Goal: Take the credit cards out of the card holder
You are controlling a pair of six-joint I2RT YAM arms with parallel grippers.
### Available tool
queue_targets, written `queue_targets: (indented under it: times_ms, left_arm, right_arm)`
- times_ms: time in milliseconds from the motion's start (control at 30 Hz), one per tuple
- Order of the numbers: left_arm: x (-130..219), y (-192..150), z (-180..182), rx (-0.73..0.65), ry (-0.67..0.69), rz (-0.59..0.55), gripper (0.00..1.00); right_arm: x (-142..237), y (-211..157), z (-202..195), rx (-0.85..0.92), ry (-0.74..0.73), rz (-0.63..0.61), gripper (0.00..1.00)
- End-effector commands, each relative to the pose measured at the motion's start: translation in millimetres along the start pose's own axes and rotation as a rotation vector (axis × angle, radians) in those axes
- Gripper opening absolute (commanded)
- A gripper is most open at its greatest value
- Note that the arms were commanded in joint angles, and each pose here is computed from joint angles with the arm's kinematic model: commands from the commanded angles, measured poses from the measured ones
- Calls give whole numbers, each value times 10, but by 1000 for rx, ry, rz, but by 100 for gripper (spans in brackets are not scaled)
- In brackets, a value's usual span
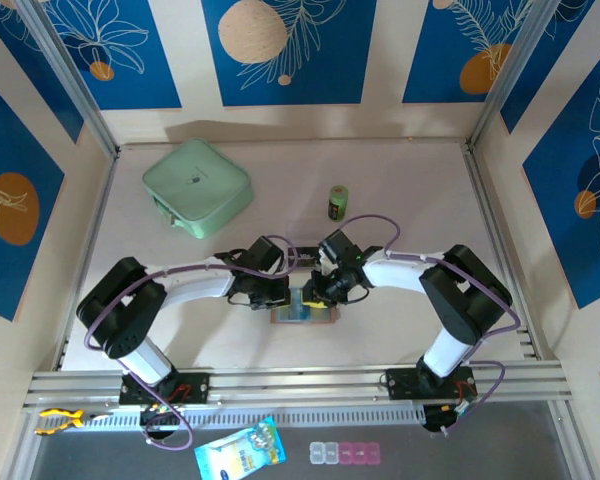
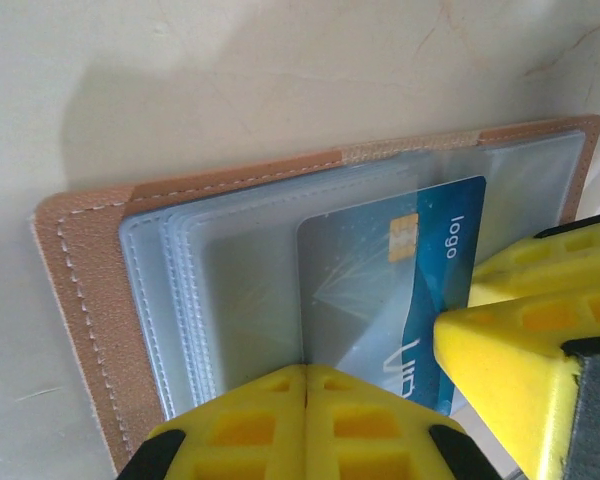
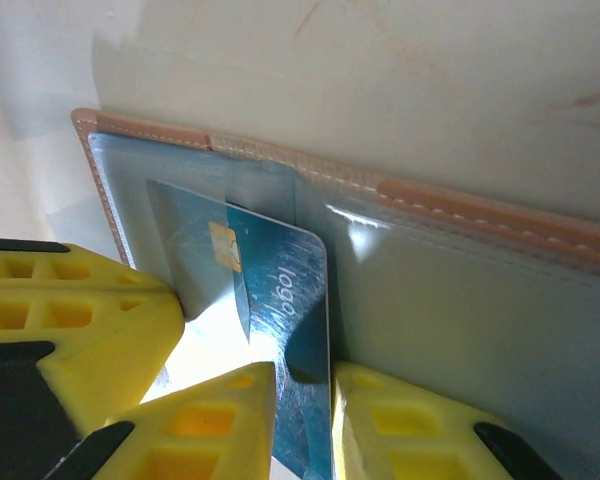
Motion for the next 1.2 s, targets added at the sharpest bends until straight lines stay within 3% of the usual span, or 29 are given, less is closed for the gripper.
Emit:
queue_targets:
  times_ms: [0,500,933,1167]
  left_arm:
    - [-81,-98,158,-3,61,36,0]
    - [-54,-78,133,-7,54,26,0]
    - [-37,-71,122,-10,51,20,0]
    - [-39,-73,115,-12,47,21,0]
  right_arm:
    - [-7,-26,64,-19,56,21,20]
    - [135,-15,12,-26,52,-12,10]
    - [434,-2,-66,13,-55,-58,9]
    - [419,-8,-38,21,-62,-45,9]
Point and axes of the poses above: each hand's point on the last joint's axis, 136 mm out from that joint toward the fingers, its own x axis back along the fingers, its own z axis along the line the jaws close on, y = z × x, the point moved 2 cm from there along x, back along the fingers, and after that the axes turned 3 degrees about x, right-handed, at the moved point
